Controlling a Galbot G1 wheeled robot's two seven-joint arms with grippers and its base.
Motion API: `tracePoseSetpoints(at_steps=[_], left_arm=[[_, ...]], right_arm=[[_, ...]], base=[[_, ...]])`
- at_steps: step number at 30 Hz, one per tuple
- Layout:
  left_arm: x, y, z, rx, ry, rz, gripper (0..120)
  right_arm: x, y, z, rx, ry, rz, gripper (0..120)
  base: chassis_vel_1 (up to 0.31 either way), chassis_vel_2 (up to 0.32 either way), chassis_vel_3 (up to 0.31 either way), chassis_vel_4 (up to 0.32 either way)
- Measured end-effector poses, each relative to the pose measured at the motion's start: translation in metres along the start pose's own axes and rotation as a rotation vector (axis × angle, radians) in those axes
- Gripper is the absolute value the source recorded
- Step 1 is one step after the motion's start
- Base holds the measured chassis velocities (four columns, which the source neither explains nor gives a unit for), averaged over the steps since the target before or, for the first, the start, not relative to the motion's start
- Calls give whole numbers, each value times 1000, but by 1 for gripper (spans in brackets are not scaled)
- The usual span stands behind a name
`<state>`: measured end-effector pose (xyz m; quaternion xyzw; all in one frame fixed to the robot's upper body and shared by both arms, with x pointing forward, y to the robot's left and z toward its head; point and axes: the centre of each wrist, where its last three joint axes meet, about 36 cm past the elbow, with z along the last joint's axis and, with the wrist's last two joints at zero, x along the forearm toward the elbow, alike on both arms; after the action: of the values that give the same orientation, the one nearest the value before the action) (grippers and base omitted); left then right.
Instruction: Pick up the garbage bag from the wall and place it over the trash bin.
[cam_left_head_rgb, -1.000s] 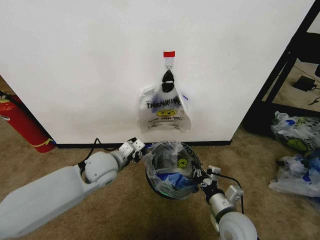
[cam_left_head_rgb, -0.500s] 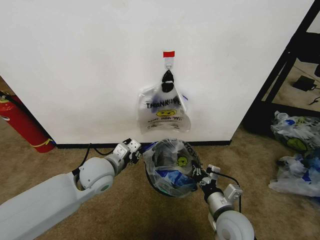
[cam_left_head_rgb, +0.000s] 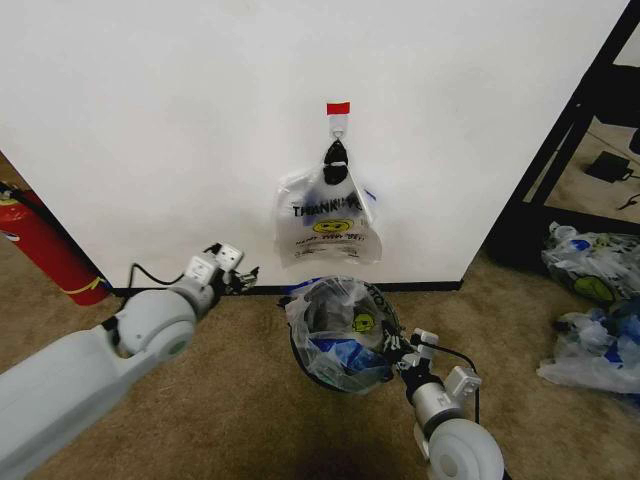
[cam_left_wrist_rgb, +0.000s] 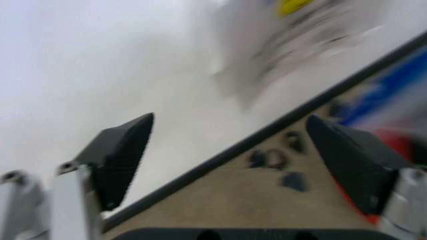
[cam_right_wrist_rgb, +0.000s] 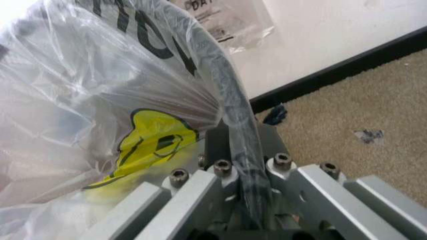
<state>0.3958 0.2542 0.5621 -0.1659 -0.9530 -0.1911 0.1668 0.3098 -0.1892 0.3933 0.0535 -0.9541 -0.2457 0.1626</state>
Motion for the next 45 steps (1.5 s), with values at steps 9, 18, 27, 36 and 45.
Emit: tracePoseSetpoints(at_steps=[9, 18, 27, 36, 45], left_arm=[[67, -63, -20, 14, -124, 374, 100], [54, -91, -28, -29, -16, 544, 98], [4, -111, -25, -110, 73, 547, 88], [-4, -118, -13, -145, 106, 546, 62], [0, -117, -5, -151, 117, 532, 27]], right_arm=[[1, -10, -1, 10, -2, 53, 0], [0, -5, 2, 26, 21, 43, 0], [0, -5, 3, 35, 24, 49, 0], [-2, -2, 3, 34, 25, 47, 0], [-4, -2, 3, 30, 27, 50, 0]], base=[[0, 0, 0, 0], [0, 0, 0, 0], [0, 0, 0, 0], [0, 0, 0, 0], [0, 0, 0, 0]])
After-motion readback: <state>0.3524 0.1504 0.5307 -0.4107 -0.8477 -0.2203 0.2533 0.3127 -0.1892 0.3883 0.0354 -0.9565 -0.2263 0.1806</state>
